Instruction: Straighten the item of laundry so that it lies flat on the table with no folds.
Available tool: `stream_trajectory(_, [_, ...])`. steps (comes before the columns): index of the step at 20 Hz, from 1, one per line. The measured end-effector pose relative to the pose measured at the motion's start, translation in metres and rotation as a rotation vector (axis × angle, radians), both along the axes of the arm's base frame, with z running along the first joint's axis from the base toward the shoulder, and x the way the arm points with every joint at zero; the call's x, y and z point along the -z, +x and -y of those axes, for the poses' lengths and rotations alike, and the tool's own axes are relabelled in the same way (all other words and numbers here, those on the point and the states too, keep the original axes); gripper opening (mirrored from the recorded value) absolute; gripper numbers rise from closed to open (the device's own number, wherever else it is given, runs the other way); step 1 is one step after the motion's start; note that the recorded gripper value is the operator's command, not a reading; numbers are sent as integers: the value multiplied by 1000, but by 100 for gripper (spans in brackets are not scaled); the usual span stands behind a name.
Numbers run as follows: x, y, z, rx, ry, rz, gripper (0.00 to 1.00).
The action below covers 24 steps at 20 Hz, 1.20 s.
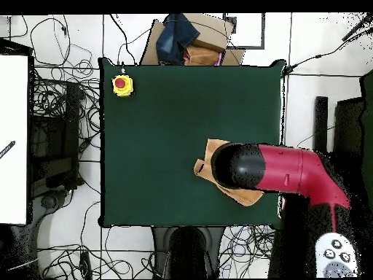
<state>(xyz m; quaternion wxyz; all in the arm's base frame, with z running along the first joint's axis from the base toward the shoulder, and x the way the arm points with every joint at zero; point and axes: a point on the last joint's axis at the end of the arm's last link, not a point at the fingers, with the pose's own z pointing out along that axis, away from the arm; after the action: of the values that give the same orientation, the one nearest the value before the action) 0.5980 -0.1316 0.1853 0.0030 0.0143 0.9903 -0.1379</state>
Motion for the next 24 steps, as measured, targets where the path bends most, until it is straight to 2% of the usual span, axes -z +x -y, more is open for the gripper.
stream_trajectory(6, [35, 11, -9, -41, 30, 60, 100])
stream_trajectory(9, [52, 11, -17, -55, 49, 58, 100])
stream_trajectory(18, [81, 4, -29, -69, 76, 22, 100])
stream_trajectory(24, [102, 5, -34, -84, 93, 49, 100])
